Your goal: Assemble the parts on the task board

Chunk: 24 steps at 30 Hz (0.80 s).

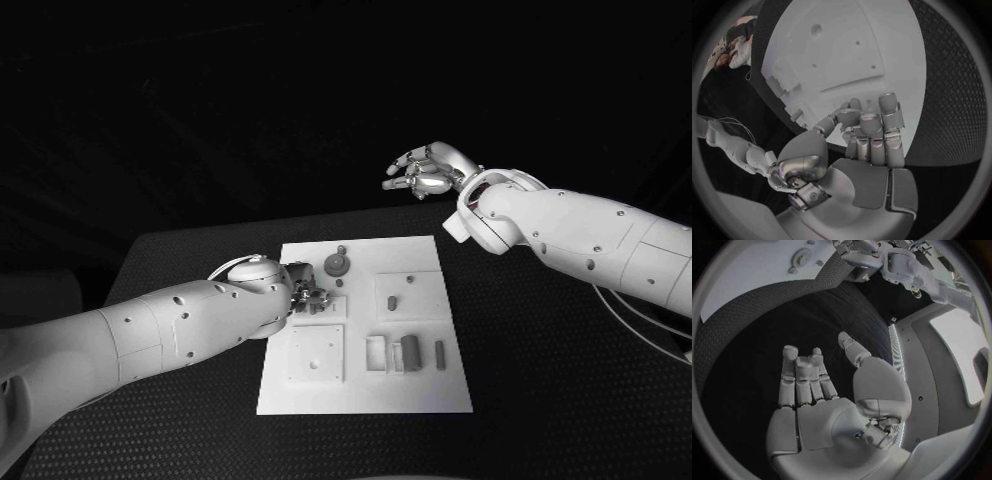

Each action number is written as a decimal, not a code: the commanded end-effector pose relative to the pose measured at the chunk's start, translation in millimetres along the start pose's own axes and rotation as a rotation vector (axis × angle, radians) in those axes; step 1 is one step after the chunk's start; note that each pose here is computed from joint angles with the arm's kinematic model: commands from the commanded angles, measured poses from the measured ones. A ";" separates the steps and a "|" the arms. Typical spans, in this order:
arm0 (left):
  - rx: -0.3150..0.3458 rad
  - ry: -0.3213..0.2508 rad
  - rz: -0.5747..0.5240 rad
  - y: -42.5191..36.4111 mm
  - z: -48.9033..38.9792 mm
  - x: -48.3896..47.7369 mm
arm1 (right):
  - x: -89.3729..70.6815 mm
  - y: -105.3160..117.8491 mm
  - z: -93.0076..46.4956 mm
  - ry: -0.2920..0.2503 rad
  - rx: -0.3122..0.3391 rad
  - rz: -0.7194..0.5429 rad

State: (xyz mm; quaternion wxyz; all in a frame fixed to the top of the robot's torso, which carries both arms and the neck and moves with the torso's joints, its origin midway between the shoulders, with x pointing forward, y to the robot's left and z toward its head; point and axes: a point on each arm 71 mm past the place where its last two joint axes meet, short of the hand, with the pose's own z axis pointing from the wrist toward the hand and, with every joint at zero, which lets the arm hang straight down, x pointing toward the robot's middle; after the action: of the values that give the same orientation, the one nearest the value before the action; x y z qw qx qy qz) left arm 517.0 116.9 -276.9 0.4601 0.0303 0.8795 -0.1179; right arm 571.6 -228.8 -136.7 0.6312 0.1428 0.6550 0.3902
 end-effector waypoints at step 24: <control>-0.035 0.065 0.004 7.3 2.0 15.1 | 1.2 -0.8 -0.3 0.018 0.000 0.003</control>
State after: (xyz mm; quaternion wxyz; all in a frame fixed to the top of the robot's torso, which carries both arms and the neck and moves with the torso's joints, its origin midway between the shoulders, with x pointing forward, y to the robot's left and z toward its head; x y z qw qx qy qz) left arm 516.5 123.1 -283.1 0.4545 0.0223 0.8837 -0.1098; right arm 571.7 -229.8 -137.5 0.6291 0.1432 0.6574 0.3893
